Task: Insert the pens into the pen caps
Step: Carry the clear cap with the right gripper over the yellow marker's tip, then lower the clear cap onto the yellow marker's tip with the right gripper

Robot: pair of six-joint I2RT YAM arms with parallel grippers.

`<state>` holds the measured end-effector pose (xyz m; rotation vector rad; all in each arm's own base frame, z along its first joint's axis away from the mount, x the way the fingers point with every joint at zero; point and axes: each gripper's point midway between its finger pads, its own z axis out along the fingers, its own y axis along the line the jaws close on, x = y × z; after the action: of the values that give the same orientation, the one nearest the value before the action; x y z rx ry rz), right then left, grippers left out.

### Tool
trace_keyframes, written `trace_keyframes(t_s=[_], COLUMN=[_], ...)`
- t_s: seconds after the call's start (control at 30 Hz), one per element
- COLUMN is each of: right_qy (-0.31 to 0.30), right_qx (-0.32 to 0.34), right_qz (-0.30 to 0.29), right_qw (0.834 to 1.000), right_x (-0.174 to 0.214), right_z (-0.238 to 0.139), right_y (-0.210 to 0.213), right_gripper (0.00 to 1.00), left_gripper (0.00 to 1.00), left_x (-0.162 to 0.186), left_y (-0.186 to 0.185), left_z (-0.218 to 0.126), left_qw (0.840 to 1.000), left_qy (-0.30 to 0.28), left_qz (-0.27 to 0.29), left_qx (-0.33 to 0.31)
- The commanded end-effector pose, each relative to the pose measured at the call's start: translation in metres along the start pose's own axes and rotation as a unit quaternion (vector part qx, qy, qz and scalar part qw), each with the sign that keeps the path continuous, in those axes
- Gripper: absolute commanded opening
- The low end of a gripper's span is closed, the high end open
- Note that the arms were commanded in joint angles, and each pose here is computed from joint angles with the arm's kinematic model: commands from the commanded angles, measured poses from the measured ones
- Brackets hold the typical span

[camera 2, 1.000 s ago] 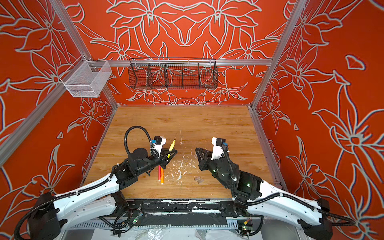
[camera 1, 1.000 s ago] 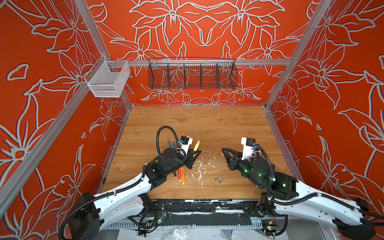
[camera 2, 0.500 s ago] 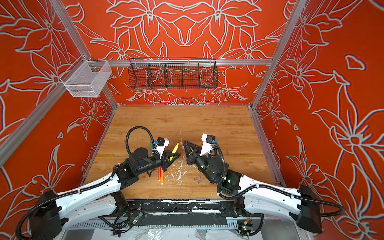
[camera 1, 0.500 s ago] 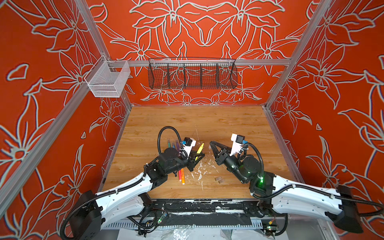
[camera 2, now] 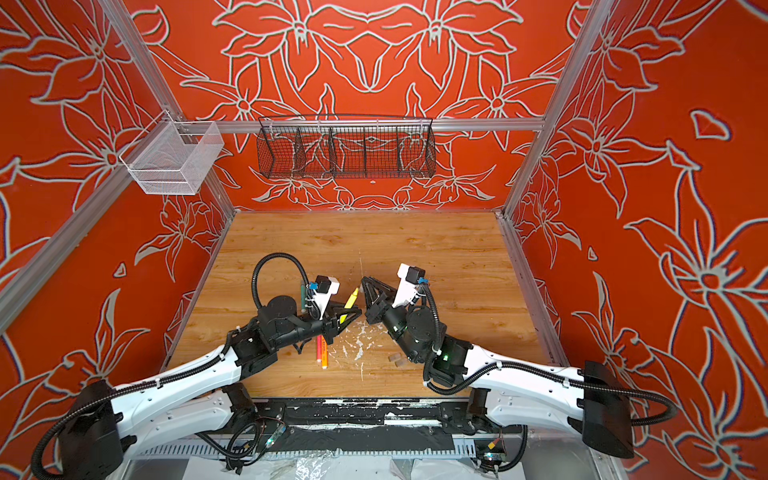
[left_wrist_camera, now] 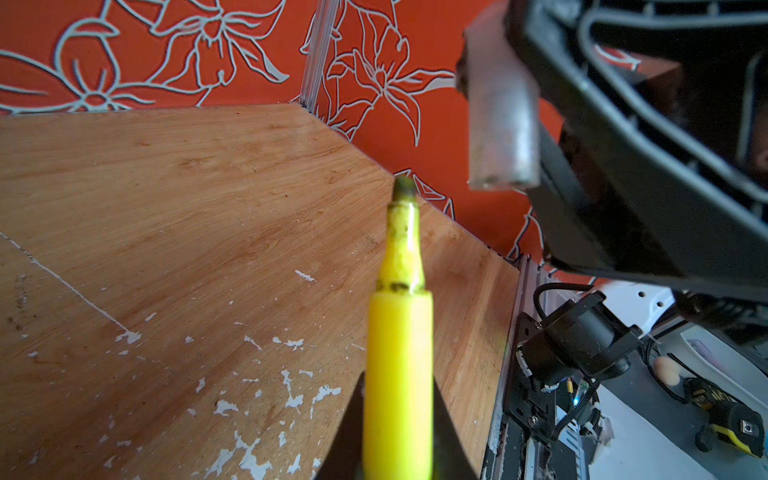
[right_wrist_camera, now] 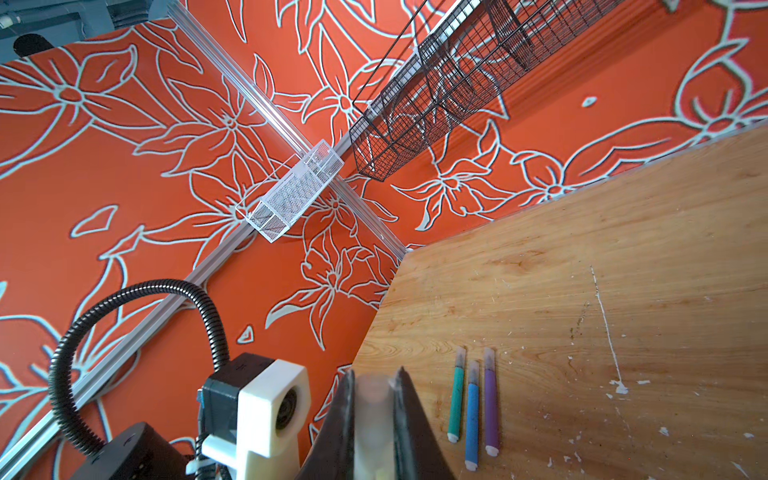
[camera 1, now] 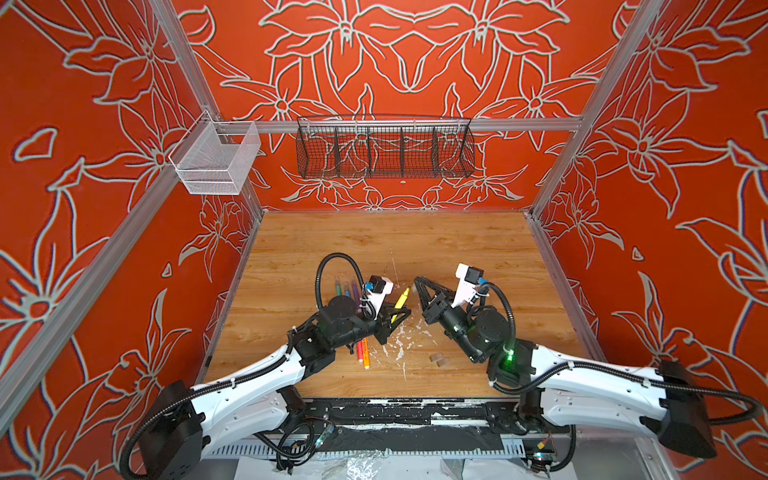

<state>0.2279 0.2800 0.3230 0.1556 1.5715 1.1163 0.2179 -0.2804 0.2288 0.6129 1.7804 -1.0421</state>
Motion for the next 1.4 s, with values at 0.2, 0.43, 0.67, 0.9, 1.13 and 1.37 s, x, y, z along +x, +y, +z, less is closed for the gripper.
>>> trace_keyframes(t_s=[0.2, 0.43, 0.67, 0.9, 1.13, 1.37], right_qy=[-0.042, -0.028, -0.007, 0.017, 0.046, 0.077], right_qx=[0.015, 0.019, 0.013, 0.002, -0.007, -0.001], right_qz=[0.006, 0.000, 0.011, 0.037, 0.059, 0.052], right_qw=[0.999, 0.999, 1.000, 0.999, 0.997, 0.996], right_x=[-0.023, -0.013, 0.000, 0.015, 0.029, 0.047], right_z=[0.008, 0.016, 0.018, 0.016, 0.013, 0.006], right_y=[0.002, 0.000, -0.001, -0.004, -0.007, -0.019], right_gripper=[0.00, 0.00, 0.00, 0.00, 0.00, 0.00], left_gripper=[0.00, 0.00, 0.00, 0.00, 0.00, 0.00], left_x=[-0.013, -0.013, -0.014, -0.013, -0.014, -0.017], left_y=[-0.011, -0.011, -0.008, -0.007, -0.002, -0.004], left_z=[-0.004, -0.004, -0.004, -0.004, -0.005, -0.009], left_qw=[0.999, 0.999, 1.000, 1.000, 0.999, 0.999], left_qy=[-0.023, -0.023, -0.024, -0.024, -0.031, -0.041], left_qz=[0.016, 0.018, 0.016, 0.014, 0.007, 0.001], left_qx=[0.018, 0.017, 0.010, 0.006, -0.008, -0.003])
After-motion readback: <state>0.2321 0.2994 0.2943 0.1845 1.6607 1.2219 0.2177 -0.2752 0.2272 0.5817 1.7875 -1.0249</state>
